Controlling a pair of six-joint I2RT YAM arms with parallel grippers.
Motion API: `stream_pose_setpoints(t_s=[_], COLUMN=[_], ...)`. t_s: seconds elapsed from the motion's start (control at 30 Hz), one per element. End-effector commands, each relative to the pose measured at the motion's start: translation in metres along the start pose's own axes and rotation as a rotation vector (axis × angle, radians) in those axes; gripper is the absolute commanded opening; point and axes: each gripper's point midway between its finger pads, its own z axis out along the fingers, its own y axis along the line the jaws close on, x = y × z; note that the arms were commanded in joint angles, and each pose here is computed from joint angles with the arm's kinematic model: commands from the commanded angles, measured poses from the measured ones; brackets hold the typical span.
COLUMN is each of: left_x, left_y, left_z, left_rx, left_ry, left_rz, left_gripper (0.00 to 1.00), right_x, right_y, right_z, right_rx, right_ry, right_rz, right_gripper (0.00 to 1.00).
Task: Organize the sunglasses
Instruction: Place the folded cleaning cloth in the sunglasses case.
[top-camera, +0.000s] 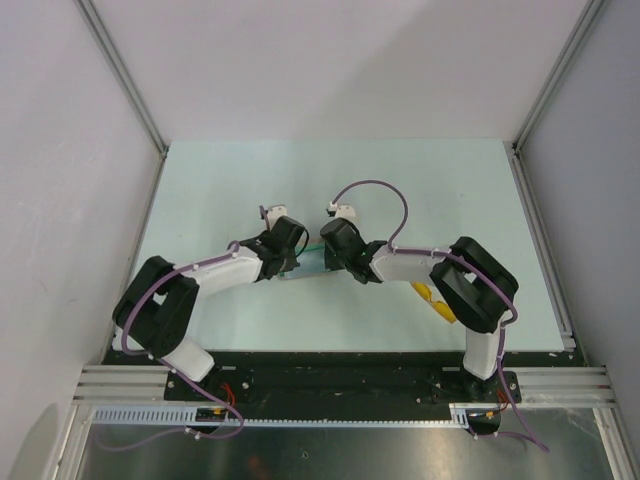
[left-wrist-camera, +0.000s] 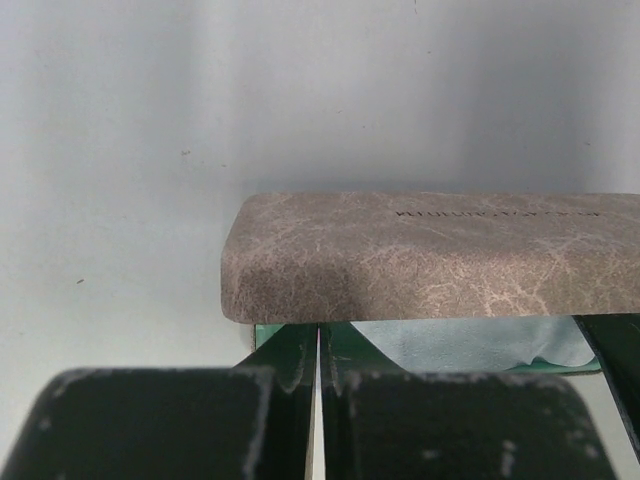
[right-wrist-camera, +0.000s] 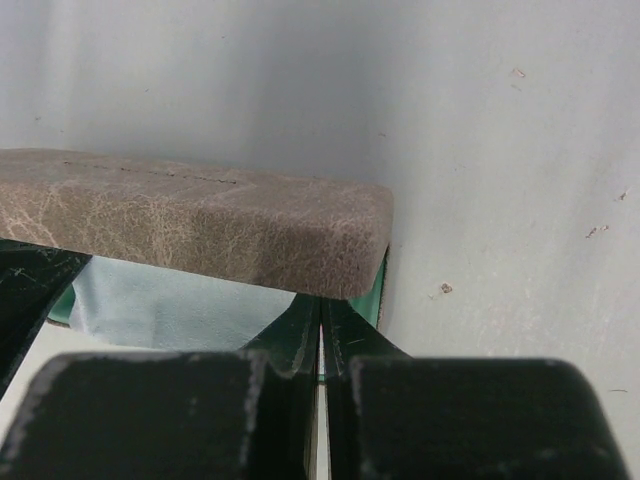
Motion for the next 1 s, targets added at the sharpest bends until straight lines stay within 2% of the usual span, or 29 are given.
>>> stream_pose_setpoints(t_s=[0.0, 0.67, 0.77, 0.97], left_x=[-0.008, 0.003, 0.005, 0.004], left_y=[0.002, 0.01, 0.01, 0.009], left_z=[0.004, 0.012, 0.013, 0.012], left_rx=[-0.018, -0.059, -0.058, -0.054], left_ry=[-0.036, -0.014, -0.01, -0.01], left_rz=[-0.036, -0.014, -0.014, -0.016], left_gripper=[0.0, 0.0, 0.04, 0.2], right_x=[-0.014, -0.001, -0.002, -0.005], right_y=[0.008, -0.005, -0.006, -0.003], right_z=[0.003, 0.005, 0.005, 0.004], right_rx=[0.001, 0.063, 0.071, 0.068], right_ry=[-0.041, 0.001, -0.004, -0.01], right_rz=[-0.005, -0.005, -0.005, -0.005], right_gripper=[0.0, 0.0, 0.0, 0.02])
